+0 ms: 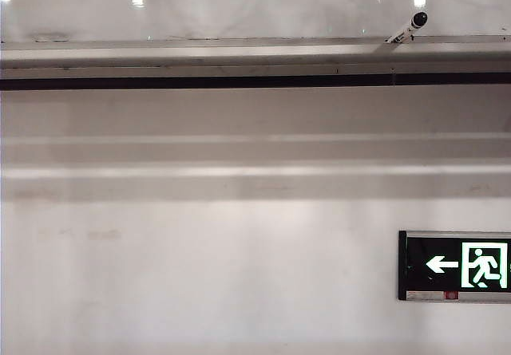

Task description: Wipe the whiteboard clean using the black magnetic whiteboard eraser attached to the whiteboard.

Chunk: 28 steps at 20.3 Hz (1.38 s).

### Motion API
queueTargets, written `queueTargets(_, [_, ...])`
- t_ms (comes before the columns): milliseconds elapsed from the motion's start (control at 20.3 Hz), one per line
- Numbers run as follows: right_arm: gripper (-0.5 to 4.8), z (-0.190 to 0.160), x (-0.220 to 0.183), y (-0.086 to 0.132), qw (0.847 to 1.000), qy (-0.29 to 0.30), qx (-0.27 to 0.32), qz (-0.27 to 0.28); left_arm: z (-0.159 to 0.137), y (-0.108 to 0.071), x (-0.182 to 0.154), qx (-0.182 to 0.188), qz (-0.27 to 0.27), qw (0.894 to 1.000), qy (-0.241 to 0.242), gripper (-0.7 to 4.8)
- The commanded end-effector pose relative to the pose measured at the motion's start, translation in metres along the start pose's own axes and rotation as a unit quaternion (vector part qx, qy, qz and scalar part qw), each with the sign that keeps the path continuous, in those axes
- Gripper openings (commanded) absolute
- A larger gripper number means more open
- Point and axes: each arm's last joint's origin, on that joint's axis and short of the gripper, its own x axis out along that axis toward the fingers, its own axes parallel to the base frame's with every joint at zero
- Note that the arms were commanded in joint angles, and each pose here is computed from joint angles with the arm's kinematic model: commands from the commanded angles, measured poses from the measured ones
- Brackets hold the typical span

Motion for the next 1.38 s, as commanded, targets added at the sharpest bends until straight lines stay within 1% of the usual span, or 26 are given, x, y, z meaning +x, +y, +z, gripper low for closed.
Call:
queueTargets(49, [1.44, 0.004, -0.002, 0.021, 0.998, -0.011, 0.003, 0.06, 0.003, -0.001, -0.002, 0.002, -0.004, 1.0, -0.01, -0.06])
queueTargets(99, [1.44, 0.007, -0.003, 0.028, 0.997, -0.014, -0.004, 0.069, 0.003, -0.001, -0.002, 0.002, -0.004, 1.0, -0.01, -0.06])
queueTargets(197, [1.44, 0.006, -0.003, 0.041, 0.996, -0.015, 0.0, 0.084, 0.003, -0.001, -0.002, 0.002, -0.004, 1.0, -0.01, -0.06])
queueTargets(345, [1.45, -0.009, 0.001, 0.064, 0.994, -0.006, -0.004, 0.105, 0.003, -0.002, -0.002, 0.002, -0.015, 1.0, -0.009, -0.06])
queueTargets(444, [1.46, -0.016, 0.004, 0.077, 0.994, -0.016, 0.002, 0.11, 0.003, -0.002, -0.002, 0.002, -0.022, 1.0, -0.008, -0.06])
queueTargets(543, [1.46, -0.022, 0.005, 0.089, 0.993, -0.019, -0.009, 0.114, 0.003, -0.002, -0.002, 0.002, -0.022, 1.0, -0.008, -0.06])
queueTargets(691, [1.47, -0.026, 0.004, 0.099, 0.994, -0.012, -0.016, 0.112, 0.003, -0.002, -0.002, 0.002, -0.024, 1.0, -0.008, -0.06])
queueTargets(790, [1.55, -0.025, 0.005, 0.1, 0.995, -0.013, -0.014, 0.097, 0.003, -0.002, -0.002, 0.002, -0.024, 1.0, -0.008, -0.06])
queueTargets(888, [3.23, -0.022, 0.006, 0.099, 0.995, -0.018, -0.013, 0.095, 0.003, -0.002, -0.002, 0.002, -0.024, 1.0, -0.008, -0.06])
queueTargets(938, [3.48, -0.022, 0.006, 0.099, 0.995, -0.021, -0.012, 0.094, 0.003, -0.002, -0.002, 0.002, -0.024, 1.0, -0.008, -0.06])
queueTargets(1086, [3.48, -0.02, 0.005, 0.098, 0.995, -0.026, -0.011, 0.091, 0.003, -0.002, -0.002, 0.002, -0.026, 1.0, -0.007, -0.06])
queueTargets(1135, [3.48, -0.015, 0.004, 0.099, 0.995, -0.036, -0.006, 0.089, 0.003, -0.002, -0.002, 0.002, -0.026, 1.0, -0.007, -0.06])
queueTargets(1332, [3.47, 0.03, -0.012, 0.091, 0.993, -0.076, 0.007, 0.091, 0.003, -0.002, -0.002, -0.002, -0.026, 1.0, -0.008, -0.06])
queueTargets(1382, [3.47, 0.042, -0.017, 0.084, 0.992, -0.087, 0.011, 0.088, 0.003, -0.002, -0.002, -0.003, -0.026, 1.0, -0.008, -0.06])
